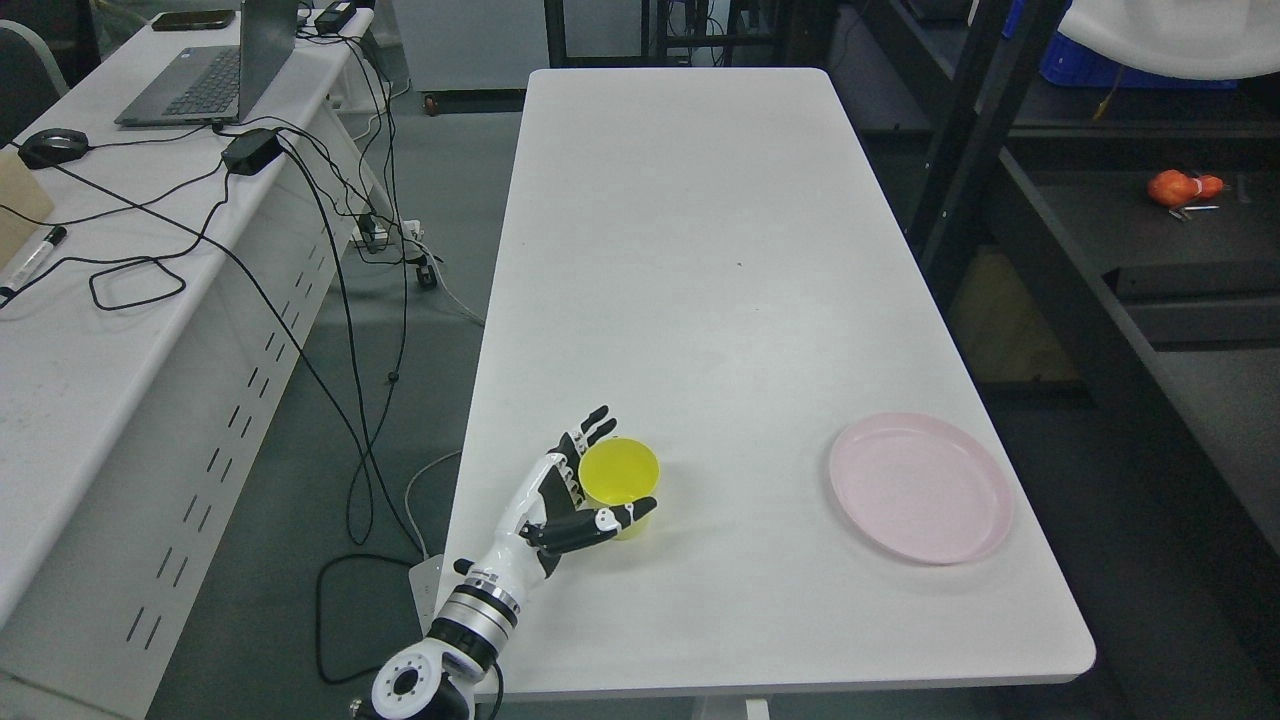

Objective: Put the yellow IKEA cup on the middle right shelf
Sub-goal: 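Close the left hand around the yellow cup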

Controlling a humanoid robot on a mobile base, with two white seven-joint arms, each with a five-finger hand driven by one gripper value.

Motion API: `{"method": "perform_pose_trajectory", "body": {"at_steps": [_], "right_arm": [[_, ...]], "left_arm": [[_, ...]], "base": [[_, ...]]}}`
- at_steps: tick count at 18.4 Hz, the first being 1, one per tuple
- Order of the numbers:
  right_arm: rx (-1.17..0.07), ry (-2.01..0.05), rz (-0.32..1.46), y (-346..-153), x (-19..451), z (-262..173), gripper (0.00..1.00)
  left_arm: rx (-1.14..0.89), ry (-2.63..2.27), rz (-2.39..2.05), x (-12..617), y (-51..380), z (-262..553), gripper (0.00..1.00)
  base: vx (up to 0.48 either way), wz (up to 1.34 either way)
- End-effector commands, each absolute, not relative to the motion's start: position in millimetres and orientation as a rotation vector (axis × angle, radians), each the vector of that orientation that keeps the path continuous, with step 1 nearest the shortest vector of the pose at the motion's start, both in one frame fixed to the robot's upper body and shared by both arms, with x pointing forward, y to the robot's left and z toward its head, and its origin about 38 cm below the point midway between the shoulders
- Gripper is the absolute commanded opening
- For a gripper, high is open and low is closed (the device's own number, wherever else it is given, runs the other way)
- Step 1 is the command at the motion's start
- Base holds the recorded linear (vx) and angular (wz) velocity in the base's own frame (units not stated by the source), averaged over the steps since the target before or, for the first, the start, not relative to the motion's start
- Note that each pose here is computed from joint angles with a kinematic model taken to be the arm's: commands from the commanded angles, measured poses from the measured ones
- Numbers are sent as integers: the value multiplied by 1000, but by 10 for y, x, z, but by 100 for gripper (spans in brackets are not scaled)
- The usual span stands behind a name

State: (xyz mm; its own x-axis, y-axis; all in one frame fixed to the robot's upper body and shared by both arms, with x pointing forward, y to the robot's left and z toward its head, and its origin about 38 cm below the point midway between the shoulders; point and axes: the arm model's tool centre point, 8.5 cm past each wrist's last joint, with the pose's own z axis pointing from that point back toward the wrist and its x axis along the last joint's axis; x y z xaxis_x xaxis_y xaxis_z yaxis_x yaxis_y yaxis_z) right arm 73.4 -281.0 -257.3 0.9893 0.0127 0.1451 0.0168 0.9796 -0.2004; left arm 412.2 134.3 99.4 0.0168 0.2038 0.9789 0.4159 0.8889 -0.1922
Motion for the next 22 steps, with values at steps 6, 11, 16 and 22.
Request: {"method": "perform_pose_trajectory", "body": {"at_steps": [6,11,16,22], "right_arm": [[-216,-132,-8,-2909,644,-2572,99],[-216,-132,-8,-2909,644,-2572,99],[-216,-132,-8,-2909,644,-2572,99],[-216,-132,-8,-2909,644,-2572,99]], "left_arm": [[-457,-1482,-191,4246,1429,746,81],[-426,-1513,-130,4298,1645,789,46],[-412,-1779,-27,4238,1928,1121,0],[-417,-2060,-9,3938,2112,1960,0]], "base": [[0,0],[0,0],[0,0],[0,0]]}}
